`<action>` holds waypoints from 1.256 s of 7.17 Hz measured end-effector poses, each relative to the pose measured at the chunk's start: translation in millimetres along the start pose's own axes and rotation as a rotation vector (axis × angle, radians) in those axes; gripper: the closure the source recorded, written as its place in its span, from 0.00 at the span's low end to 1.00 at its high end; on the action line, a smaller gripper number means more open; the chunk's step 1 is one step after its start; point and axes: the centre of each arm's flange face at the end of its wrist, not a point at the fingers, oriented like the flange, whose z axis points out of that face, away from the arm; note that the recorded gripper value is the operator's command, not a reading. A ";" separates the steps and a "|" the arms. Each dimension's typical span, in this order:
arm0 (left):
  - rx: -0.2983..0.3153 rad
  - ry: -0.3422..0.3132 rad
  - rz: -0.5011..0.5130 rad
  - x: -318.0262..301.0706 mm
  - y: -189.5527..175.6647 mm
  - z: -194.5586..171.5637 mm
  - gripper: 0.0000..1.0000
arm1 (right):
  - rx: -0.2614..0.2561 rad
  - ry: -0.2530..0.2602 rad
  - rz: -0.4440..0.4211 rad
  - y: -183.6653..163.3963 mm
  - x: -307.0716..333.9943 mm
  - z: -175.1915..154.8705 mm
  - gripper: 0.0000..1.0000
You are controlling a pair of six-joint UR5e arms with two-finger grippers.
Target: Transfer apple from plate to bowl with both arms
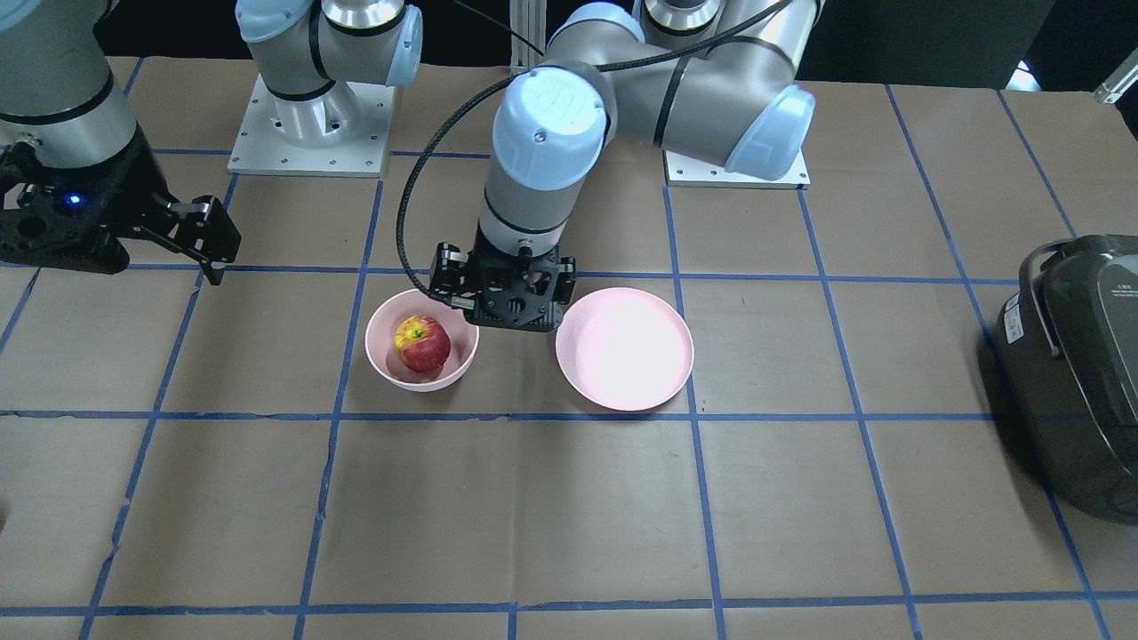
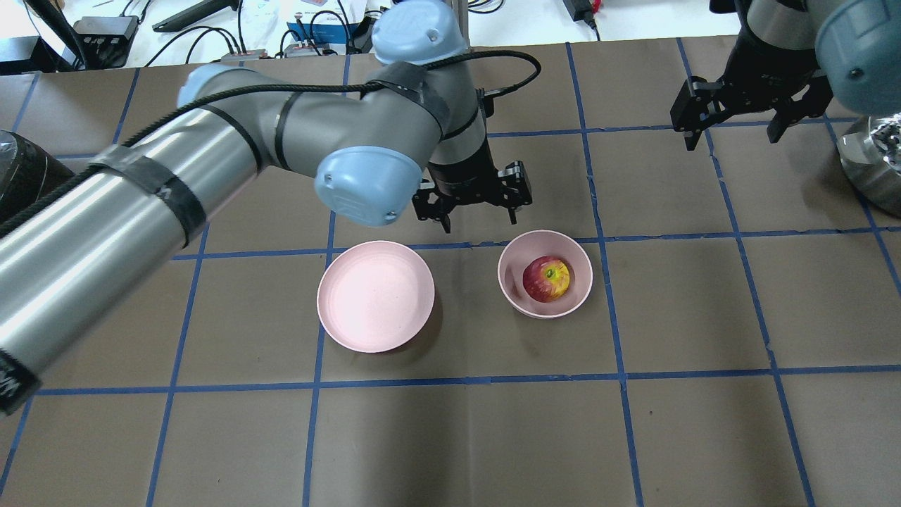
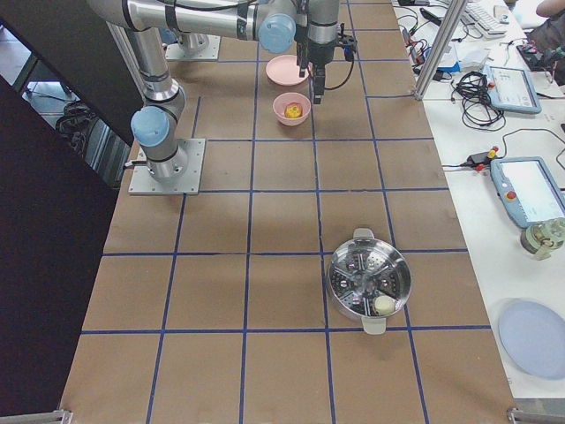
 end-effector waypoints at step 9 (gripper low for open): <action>0.030 -0.167 0.175 -152.8 19.3 -150.9 0.00 | 0.012 -0.121 -0.002 11.7 -56.0 -9.4 0.00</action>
